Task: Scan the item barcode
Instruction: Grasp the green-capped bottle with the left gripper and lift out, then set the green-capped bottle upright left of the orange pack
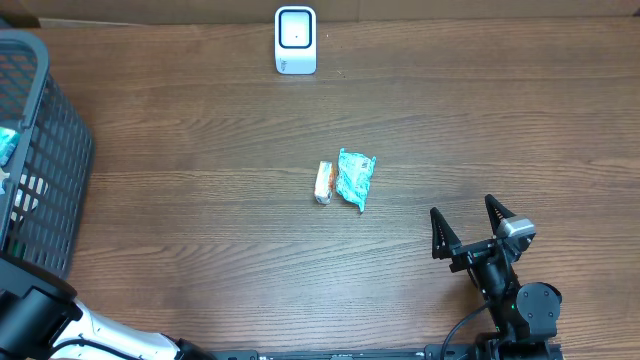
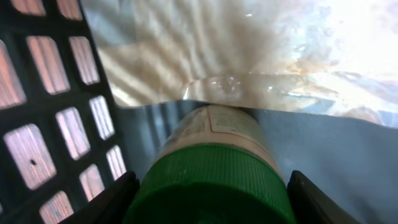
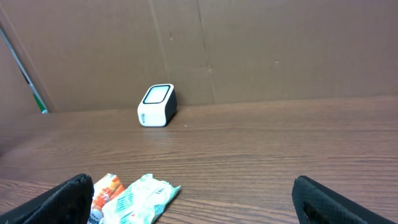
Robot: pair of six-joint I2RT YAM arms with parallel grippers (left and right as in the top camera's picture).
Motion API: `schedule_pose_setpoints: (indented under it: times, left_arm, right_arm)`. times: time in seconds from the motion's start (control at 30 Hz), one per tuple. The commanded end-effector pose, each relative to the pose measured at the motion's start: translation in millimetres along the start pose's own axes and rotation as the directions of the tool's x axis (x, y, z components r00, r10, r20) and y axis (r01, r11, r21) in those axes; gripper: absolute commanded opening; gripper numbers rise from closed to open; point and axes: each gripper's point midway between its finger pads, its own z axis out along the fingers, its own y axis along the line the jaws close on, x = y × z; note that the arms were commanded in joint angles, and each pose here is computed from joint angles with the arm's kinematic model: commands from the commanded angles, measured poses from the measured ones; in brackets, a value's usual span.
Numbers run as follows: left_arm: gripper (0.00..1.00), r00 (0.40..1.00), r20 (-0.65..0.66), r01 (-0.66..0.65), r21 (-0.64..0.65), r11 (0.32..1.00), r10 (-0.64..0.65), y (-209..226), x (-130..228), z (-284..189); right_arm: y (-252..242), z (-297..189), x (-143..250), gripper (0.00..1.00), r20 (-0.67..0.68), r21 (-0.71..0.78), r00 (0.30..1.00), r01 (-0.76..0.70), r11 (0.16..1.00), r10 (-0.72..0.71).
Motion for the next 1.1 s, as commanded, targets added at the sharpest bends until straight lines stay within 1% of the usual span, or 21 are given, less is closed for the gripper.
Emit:
schedule_pose_setpoints:
  times: [0.0,0.07,0.17,0.23,0.27,0.33,0.4,0.47,0.53,0.6,0.7,0.83,0.93,0.97,1.0,1.07]
  left_arm:
    - [0.29,1.000,0.021,0.012,0.096,0.995,-0.014,-17.5,-13.6,-20.0]
    - [0.29,0.999,0.038,0.013,0.148,0.989,-0.018,-25.7,-21.0,-36.9]
    - [0.35,0.996,0.089,0.006,0.242,0.970,-0.028,-40.0,-37.0,-69.3]
    - [0.36,0.992,0.120,-0.005,0.308,0.952,-0.034,-49.2,-45.2,-92.9]
    - [0.37,0.988,0.151,-0.020,0.367,0.930,-0.039,-57.1,-51.9,-115.8]
    - [0.37,0.982,0.183,-0.045,0.436,0.899,-0.040,-67.0,-56.5,-142.7]
    - [0.38,0.975,0.220,-0.082,0.514,0.854,-0.038,-78.5,-59.4,-173.3]
    - [0.38,0.967,0.251,-0.126,0.593,0.795,-0.034,-89.4,-59.0,-205.0]
    - [0.38,0.958,0.284,-0.179,0.670,0.720,-0.026,-99.6,-55.8,-238.5]
    - [0.38,0.950,0.311,-0.230,0.732,0.642,-0.014,-106.9,-48.7,-270.2]
    - [0.37,0.931,0.365,-0.310,0.791,0.528,0.000,-112.2,-35.0,-316.4]
    - [0.36,0.896,0.444,-0.414,0.821,0.393,0.016,-113.4,-7.9,-371.7]
    - [0.36,0.870,0.491,-0.476,0.821,0.314,0.036,-112.7,20.3,-404.7]
    - [0.36,0.866,0.498,-0.486,0.819,0.305,0.042,-112.3,28.5,-410.5]
    - [0.37,0.845,0.530,-0.527,0.803,0.279,0.071,-113.7,51.2,-423.4]
    - [0.37,0.810,0.575,-0.584,0.775,0.242,0.117,-118.8,77.6,-434.8]
  right_arm:
    - [-0.4,0.0,1.3,1.00,0.006,-0.001,1.000,0.002,1.000,-0.002]
    - [-0.4,0.0,1.3,1.00,0.006,-0.001,1.000,0.002,1.000,-0.002]
    - [-0.4,0.0,1.3,1.00,0.006,-0.001,1.000,0.002,1.000,-0.002]
    - [-0.4,0.0,1.3,1.00,0.006,-0.001,1.000,0.002,1.000,-0.002]
    - [-0.4,0.0,1.3,1.00,0.006,-0.001,1.000,0.002,1.000,-0.002]
    - [-0.4,0.0,1.3,1.00,0.006,-0.001,1.000,0.002,1.000,-0.002]
    - [-0.4,0.0,1.3,1.00,0.006,-0.001,1.000,0.002,1.000,-0.002]
    - [-0.4,0.0,1.3,1.00,0.006,-0.001,1.000,0.002,1.000,-0.002]
    - [-0.4,0.0,1.3,1.00,0.006,-0.001,1.000,0.002,1.000,-0.002]
    - [-0.4,0.0,1.3,1.00,0.006,-0.001,1.000,0.002,1.000,-0.002]
    - [-0.4,0.0,1.3,1.00,0.006,-0.001,1.000,0.002,1.000,-0.002]
    - [-0.4,0.0,1.3,1.00,0.006,-0.001,1.000,0.002,1.000,-0.002]
    - [-0.4,0.0,1.3,1.00,0.006,-0.001,1.000,0.002,1.000,-0.002]
    - [-0.4,0.0,1.3,1.00,0.006,-0.001,1.000,0.002,1.000,-0.002]
    - [-0.4,0.0,1.3,1.00,0.006,-0.001,1.000,0.002,1.000,-0.002]
    - [-0.4,0.0,1.3,1.00,0.006,-0.001,1.000,0.002,1.000,-0.002]
